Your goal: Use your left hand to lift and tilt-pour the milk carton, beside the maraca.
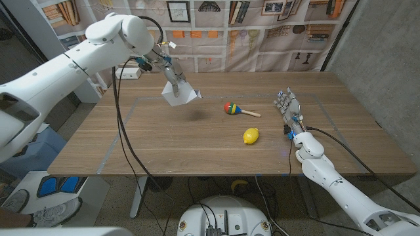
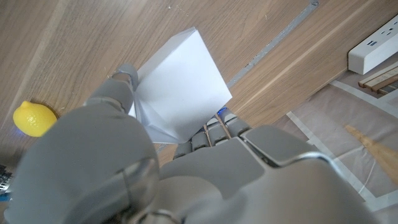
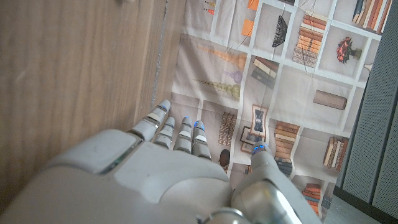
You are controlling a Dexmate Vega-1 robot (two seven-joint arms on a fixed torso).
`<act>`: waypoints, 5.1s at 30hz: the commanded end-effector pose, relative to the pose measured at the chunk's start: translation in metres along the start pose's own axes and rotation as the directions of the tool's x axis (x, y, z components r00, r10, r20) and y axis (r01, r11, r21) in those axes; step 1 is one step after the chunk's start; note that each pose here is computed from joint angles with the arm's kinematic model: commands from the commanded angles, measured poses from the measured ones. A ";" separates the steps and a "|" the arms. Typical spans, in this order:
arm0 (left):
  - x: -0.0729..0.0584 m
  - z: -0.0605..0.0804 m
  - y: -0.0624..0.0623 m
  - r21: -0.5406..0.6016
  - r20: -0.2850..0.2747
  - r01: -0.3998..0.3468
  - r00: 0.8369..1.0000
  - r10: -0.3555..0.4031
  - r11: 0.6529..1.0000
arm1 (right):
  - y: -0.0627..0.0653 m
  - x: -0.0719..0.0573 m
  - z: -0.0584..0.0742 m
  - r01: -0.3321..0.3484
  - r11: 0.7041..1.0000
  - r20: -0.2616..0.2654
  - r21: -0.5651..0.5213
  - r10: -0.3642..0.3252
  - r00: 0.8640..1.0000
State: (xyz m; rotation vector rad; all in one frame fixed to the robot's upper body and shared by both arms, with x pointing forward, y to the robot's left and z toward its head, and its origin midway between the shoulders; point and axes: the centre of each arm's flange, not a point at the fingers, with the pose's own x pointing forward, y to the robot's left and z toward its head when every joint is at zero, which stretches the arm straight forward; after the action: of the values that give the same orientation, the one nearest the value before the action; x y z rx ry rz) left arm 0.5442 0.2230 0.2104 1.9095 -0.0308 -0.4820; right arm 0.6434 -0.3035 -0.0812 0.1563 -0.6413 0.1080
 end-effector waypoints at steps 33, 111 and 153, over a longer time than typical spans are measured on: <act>0.017 0.054 -0.004 0.376 -0.242 0.101 0.970 -0.007 0.921 | -0.009 -0.015 -0.009 0.021 0.999 -0.002 0.045 -0.021 1.000; 0.029 0.057 -0.015 0.299 -0.310 -0.008 0.945 0.105 0.954 | -0.016 -0.025 -0.012 0.039 0.997 0.005 0.065 -0.040 0.999; 0.023 0.040 -0.055 -0.138 -0.273 -0.438 0.879 0.391 0.888 | -0.019 -0.022 -0.014 0.047 0.997 -0.006 0.069 -0.047 0.999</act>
State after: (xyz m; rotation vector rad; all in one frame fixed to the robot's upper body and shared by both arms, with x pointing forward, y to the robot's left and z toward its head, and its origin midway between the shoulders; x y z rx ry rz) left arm 0.5401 0.1922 0.1523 1.8382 -0.1640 -0.0162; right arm 0.6385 -0.3200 -0.1040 0.2329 -0.6389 0.0948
